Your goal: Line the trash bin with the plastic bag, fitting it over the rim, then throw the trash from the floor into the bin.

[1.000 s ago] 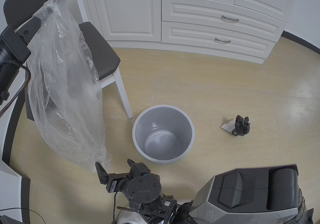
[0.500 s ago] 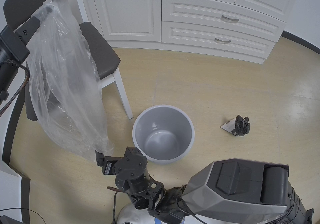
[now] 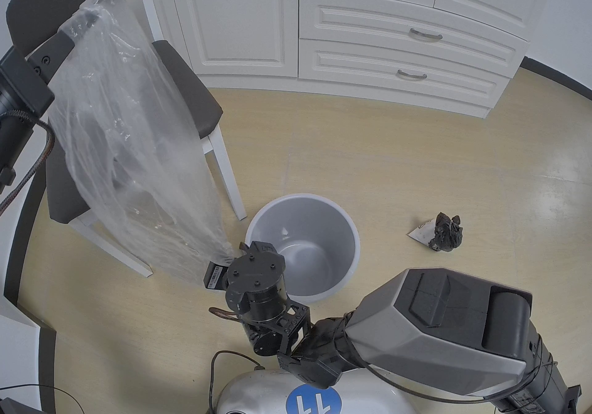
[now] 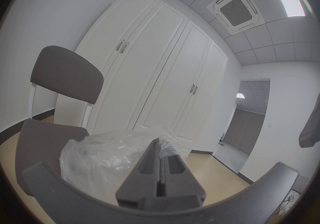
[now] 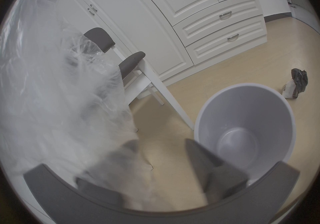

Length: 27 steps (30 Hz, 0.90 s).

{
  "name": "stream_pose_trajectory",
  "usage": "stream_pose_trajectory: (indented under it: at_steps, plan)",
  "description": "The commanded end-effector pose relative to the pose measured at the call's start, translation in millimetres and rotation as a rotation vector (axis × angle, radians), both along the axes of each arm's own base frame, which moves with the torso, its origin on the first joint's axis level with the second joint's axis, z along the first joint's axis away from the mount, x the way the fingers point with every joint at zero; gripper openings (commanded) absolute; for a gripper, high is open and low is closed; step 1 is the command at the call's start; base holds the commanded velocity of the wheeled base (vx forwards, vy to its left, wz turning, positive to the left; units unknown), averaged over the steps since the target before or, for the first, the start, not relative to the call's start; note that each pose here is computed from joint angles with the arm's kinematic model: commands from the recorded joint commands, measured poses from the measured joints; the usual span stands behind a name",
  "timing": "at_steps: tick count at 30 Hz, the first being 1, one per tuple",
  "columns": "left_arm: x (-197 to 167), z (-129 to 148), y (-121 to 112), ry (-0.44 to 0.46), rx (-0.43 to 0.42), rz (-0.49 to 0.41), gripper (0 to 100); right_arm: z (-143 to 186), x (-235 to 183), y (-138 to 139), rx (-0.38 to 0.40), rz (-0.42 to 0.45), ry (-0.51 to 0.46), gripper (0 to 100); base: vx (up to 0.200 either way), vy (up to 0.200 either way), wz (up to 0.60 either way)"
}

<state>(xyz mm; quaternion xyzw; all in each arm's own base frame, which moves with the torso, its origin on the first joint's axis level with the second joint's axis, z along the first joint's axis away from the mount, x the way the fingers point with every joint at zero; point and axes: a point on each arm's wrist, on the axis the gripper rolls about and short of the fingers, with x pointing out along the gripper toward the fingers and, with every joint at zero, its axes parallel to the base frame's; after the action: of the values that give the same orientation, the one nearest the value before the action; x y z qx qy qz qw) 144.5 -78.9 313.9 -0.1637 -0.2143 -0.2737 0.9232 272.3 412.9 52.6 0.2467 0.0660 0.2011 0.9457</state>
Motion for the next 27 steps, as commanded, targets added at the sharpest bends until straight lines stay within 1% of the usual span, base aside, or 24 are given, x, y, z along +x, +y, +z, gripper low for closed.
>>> stream_pose_trajectory:
  at_steps: [1,2,5,7,9,10,11,12,14,15,16,18,20,22,24,27]
  plan:
    - [1.8,-0.8,-0.7,0.005,0.002,0.001,0,0.6,4.6,-10.1,-0.011,-0.019,0.008,0,0.0,0.0,0.0]
    - [1.8,-0.8,-0.7,0.005,0.002,0.001,0,3.1,5.3,-13.1,-0.011,-0.024,0.006,0,0.0,0.0,0.0]
    - [3.8,-3.0,-1.2,0.019,0.011,0.003,0,17.4,5.9,-35.7,-0.022,-0.05,0.015,0,0.0,0.0,0.0]
    - [6.1,-7.0,-2.6,0.035,0.021,0.0,0,32.2,10.5,-58.3,-0.022,-0.085,0.015,0,0.0,0.0,0.0]
    - [6.7,-8.7,-2.9,0.041,0.025,-0.001,0,36.3,12.9,-66.4,-0.024,-0.098,0.015,0,0.0,0.0,0.0]
    - [9.5,-14.9,-4.2,0.067,0.044,-0.003,0,49.1,18.2,-86.6,-0.025,-0.13,0.01,0,0.0,0.0,0.0]
    - [10.7,-17.6,-4.9,0.081,0.055,-0.003,0,53.7,20.3,-93.4,-0.024,-0.142,0.006,0,0.0,0.0,0.0]
    - [13.9,-22.9,-6.4,0.114,0.083,0.002,0,64.6,26.0,-110.7,-0.027,-0.177,-0.005,0,0.0,0.0,0.0]
    - [17.9,-30.6,-8.1,0.165,0.14,0.015,0,82.0,32.0,-133.5,-0.036,-0.209,-0.024,0,0.0,0.0,0.0]
    - [19.7,-34.1,-8.5,0.189,0.165,0.019,0,88.7,33.4,-142.3,-0.037,-0.216,-0.035,0,0.0,0.0,0.0]
    - [22.4,-40.5,-8.9,0.235,0.205,0.028,0,99.6,35.0,-157.7,-0.049,-0.223,-0.053,0,0.0,0.0,0.0]
    - [25.5,-48.6,-9.3,0.298,0.256,0.035,0,116.5,34.5,-180.7,-0.065,-0.231,-0.084,0,0.0,0.0,0.0]
    - [29.6,-56.8,-10.8,0.359,0.309,0.033,0,123.9,29.2,-199.9,-0.113,-0.226,-0.096,0,0.0,0.0,0.0]
    - [33.0,-63.5,-11.1,0.398,0.347,0.021,0,131.5,25.0,-215.5,-0.151,-0.237,-0.11,0,0.0,0.0,0.0]
    - [36.7,-73.3,-13.3,0.436,0.396,-0.019,0,140.3,18.4,-236.0,-0.199,-0.246,-0.123,0,0.0,0.0,0.0]
    - [44.7,-83.6,-18.4,0.475,0.43,-0.068,0,153.9,6.5,-255.6,-0.232,-0.248,-0.141,0,0.0,0.0,0.0]
